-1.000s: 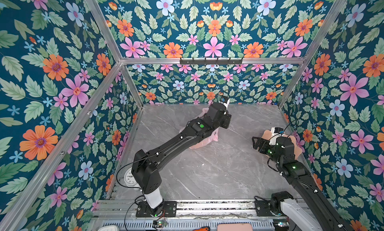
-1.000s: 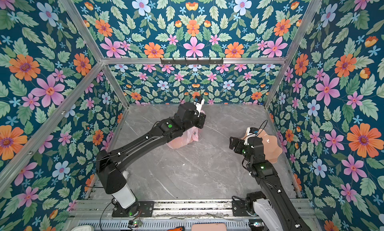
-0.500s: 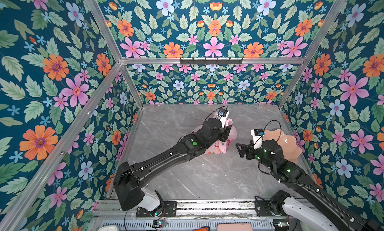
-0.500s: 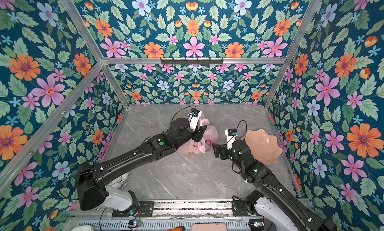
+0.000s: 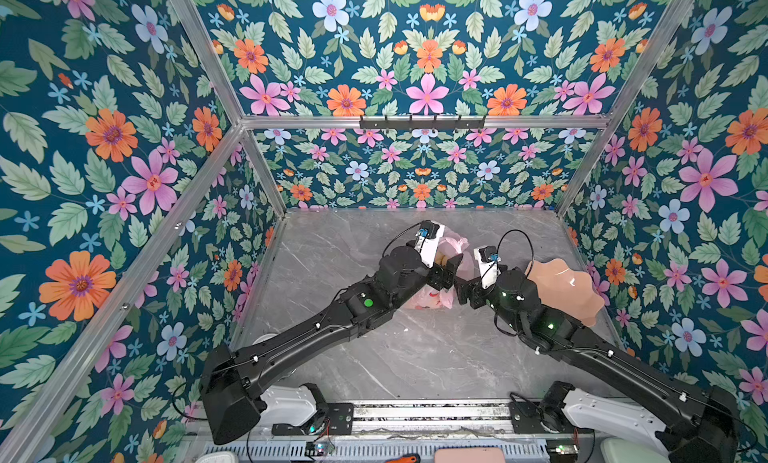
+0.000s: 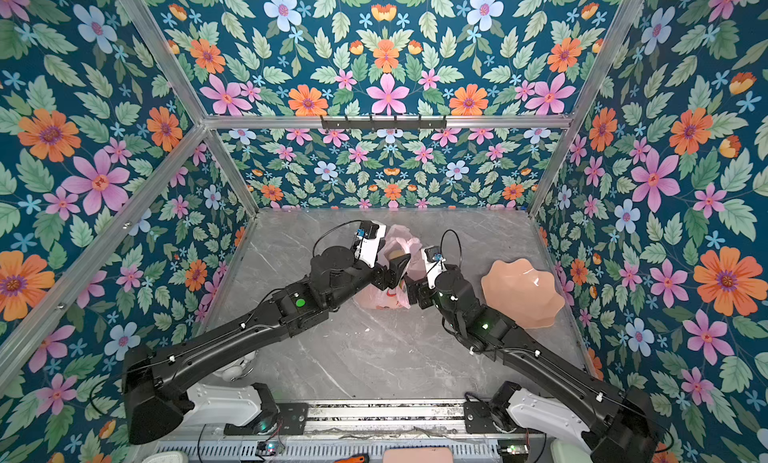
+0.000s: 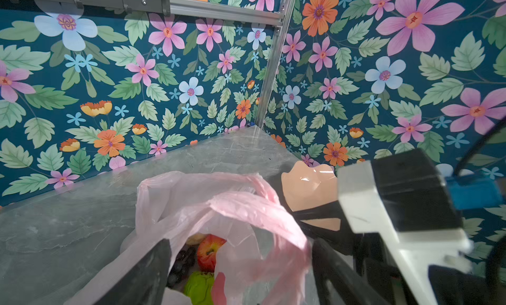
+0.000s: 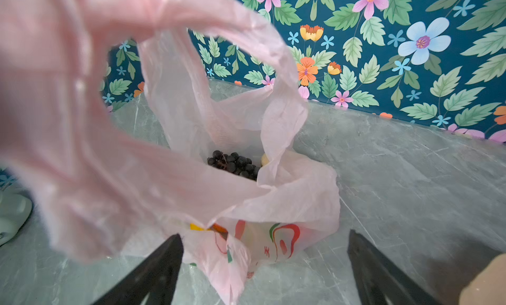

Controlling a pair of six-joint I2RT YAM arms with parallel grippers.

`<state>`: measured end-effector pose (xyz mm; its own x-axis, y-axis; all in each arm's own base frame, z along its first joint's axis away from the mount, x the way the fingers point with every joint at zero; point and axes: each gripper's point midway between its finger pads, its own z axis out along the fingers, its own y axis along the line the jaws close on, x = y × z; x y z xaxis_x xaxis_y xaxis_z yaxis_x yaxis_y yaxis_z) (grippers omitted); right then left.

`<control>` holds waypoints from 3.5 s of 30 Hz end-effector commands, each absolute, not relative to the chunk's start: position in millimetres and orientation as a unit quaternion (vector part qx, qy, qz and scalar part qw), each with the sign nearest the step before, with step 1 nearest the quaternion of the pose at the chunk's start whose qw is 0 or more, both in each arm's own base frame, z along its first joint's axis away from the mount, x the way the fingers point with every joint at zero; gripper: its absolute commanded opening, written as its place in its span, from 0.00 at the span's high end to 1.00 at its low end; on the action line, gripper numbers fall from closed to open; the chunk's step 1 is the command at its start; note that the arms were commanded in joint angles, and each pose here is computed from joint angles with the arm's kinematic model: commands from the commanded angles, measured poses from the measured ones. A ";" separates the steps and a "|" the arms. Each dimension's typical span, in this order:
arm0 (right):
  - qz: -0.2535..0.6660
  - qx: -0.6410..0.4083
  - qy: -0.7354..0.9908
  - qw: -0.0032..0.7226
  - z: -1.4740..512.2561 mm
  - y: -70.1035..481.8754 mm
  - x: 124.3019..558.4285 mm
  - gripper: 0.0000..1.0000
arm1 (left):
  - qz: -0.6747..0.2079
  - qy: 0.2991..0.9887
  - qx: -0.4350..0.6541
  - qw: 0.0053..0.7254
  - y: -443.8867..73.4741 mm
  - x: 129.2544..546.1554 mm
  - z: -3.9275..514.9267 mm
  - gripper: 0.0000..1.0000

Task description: Take the fake fruits out of the plastic bag

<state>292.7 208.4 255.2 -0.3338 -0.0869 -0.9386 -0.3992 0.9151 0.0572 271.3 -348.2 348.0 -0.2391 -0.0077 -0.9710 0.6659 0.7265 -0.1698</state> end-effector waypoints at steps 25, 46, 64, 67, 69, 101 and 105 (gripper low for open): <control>-0.032 0.020 0.801 0.597 293.6 167.9 351.6 0.07 | -0.229 0.755 0.111 0.604 -301.6 291.2 354.0 0.16; 0.176 0.031 0.823 0.539 268.1 175.4 330.1 0.70 | -0.209 0.806 0.157 0.531 -376.6 263.2 361.5 0.15; 0.234 0.010 0.810 0.537 282.6 192.1 327.7 1.00 | -0.216 0.769 0.278 0.533 -351.5 221.7 325.5 0.15; 0.241 0.008 0.810 0.535 285.9 194.9 327.9 1.00 | -0.235 0.764 0.312 0.513 -367.0 211.2 312.3 0.15; 0.244 0.008 0.809 0.534 287.7 196.0 327.9 1.00 | -0.229 0.767 0.317 0.509 -371.6 211.9 305.6 0.15; 0.303 0.131 0.839 0.433 240.4 135.9 332.3 1.00 | -0.274 0.813 -0.208 0.470 -100.9 361.8 208.6 1.00; 0.284 0.156 0.855 0.404 207.1 132.2 333.5 1.00 | -0.233 0.848 -0.235 0.413 -76.4 365.9 158.6 1.00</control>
